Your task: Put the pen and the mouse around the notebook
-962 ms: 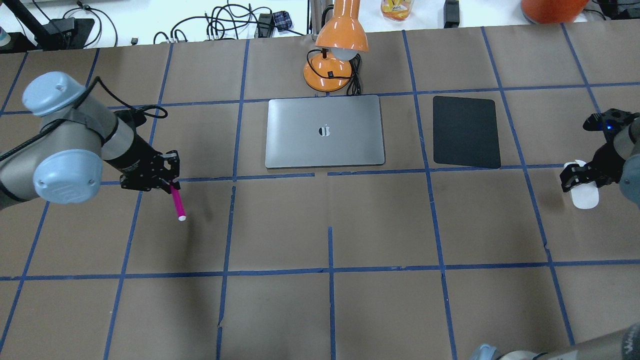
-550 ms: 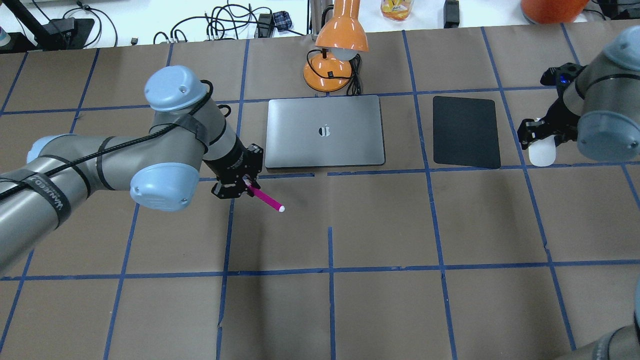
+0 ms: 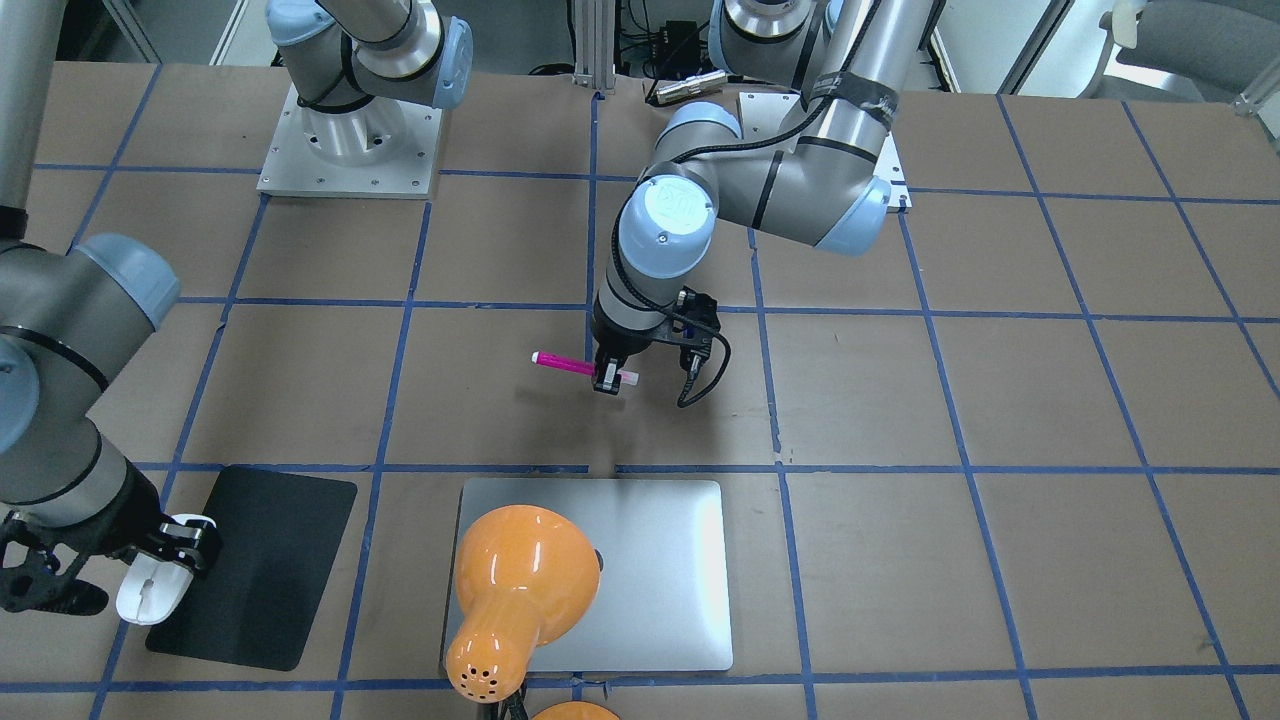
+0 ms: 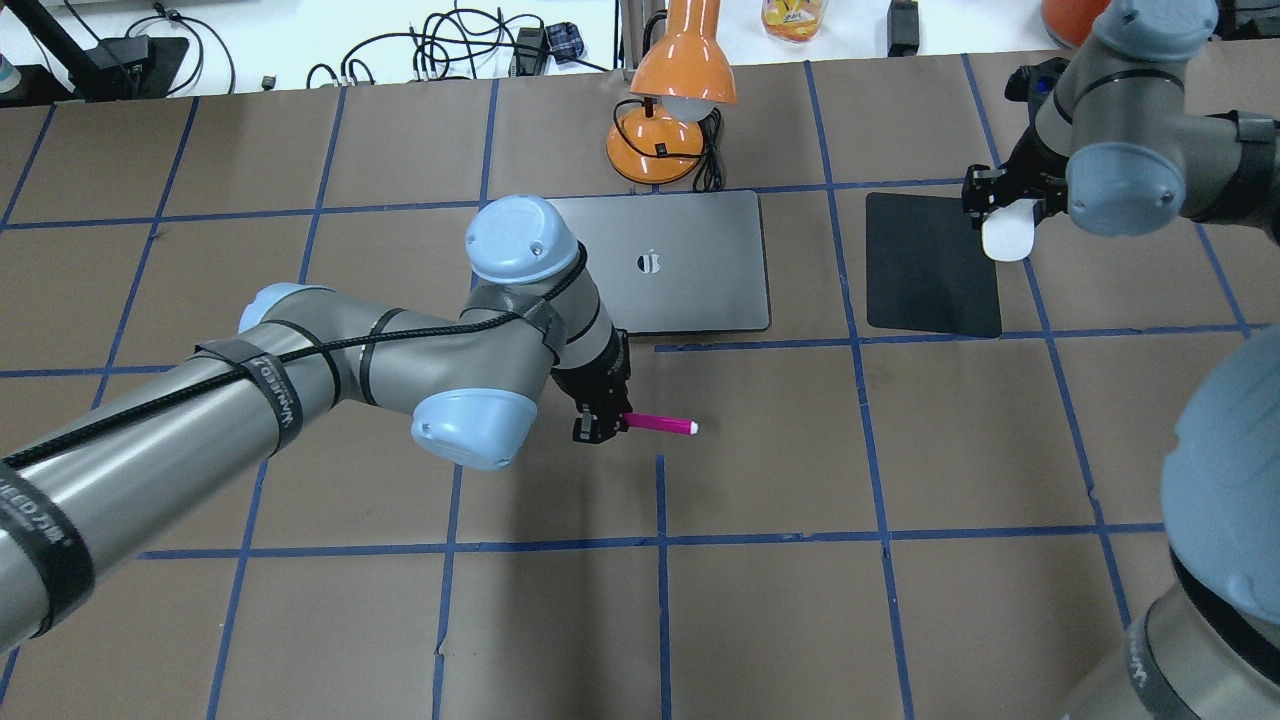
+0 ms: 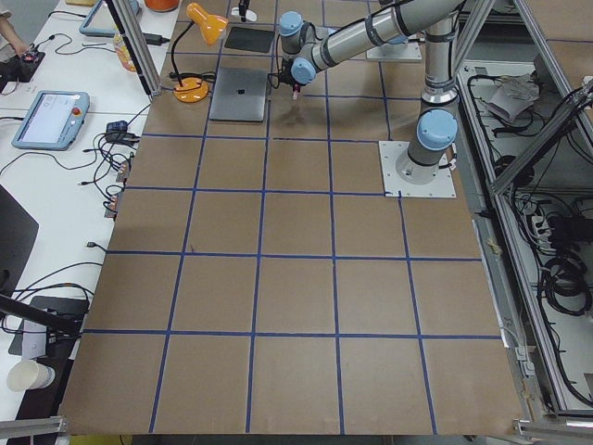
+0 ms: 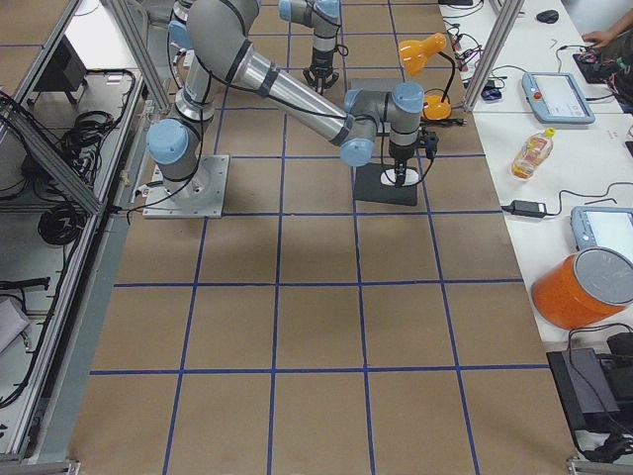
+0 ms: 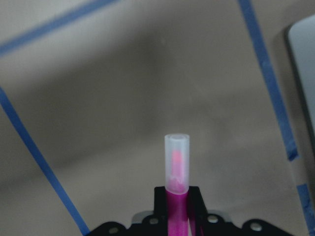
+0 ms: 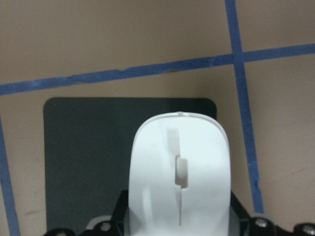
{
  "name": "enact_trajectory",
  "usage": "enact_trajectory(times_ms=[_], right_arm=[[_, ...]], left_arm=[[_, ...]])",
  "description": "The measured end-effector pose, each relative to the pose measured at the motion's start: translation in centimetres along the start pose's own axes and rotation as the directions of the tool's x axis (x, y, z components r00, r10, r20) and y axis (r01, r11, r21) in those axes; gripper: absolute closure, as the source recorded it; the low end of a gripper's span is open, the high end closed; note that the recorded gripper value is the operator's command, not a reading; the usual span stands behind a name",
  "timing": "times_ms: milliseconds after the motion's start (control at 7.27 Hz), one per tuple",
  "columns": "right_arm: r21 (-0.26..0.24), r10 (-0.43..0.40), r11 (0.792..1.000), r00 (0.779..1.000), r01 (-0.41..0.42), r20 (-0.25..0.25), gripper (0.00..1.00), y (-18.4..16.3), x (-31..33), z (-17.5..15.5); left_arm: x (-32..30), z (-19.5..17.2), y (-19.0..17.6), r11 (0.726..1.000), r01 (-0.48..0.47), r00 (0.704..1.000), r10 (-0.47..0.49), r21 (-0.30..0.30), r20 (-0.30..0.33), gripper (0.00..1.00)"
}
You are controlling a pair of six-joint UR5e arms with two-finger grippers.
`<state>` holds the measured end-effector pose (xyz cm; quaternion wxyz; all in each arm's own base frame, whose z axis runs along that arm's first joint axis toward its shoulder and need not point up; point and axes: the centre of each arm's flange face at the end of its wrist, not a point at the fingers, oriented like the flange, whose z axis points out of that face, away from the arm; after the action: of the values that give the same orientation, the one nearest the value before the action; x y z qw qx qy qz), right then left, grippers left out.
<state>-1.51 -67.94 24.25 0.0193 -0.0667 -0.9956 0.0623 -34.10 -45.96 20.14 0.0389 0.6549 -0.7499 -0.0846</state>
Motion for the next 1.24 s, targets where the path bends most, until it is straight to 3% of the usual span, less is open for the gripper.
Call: enact_trajectory(times_ms=[138, 688, 825, 962, 1100, 1238], right_arm=[[-0.009, 0.027, 1.0, 1.0, -0.027, 0.003, 0.44, -0.5, -1.3, 1.0], [-0.058, 0.034, 0.998, 0.999, -0.033, 0.007, 0.42, 0.4, -4.0, 3.5], [-0.071, 0.014, 0.997, 1.0, -0.014, 0.008, 0.42, 0.9, -4.6, 3.9], [-0.079, -0.014, 0.997, 1.0, 0.014, 0.006, 0.42, 1.3, -4.5, 4.2], [-0.08, -0.042, 0.996, 0.999, 0.042, 0.002, 0.41, 1.4, -4.0, 4.2], [-0.085, -0.053, 0.995, 0.999, 0.053, -0.001, 0.15, 1.5, -3.5, 4.4]], left_arm=[[0.9, 0.7, 1.0, 1.0, 0.019, 1.0, -0.019, 0.003, 0.002, 0.13], [2.7, 0.6, -1.3, 0.999, -0.032, 0.999, 0.032, 0.037, 0.014, 0.05], [2.6, -0.7, -2.1, 0.994, -0.104, 0.994, 0.102, 0.044, 0.04, 0.03], [2.3, -3.0, -3.1, 0.975, -0.217, 0.974, 0.212, 0.057, 0.075, 0.01], [2.4, -5.8, -4.5, 0.936, -0.347, 0.935, 0.34, 0.06, 0.102, 0.0], [2.3, -8.8, -6.3, 0.86, -0.507, 0.857, 0.498, 0.047, 0.134, 0.0]])
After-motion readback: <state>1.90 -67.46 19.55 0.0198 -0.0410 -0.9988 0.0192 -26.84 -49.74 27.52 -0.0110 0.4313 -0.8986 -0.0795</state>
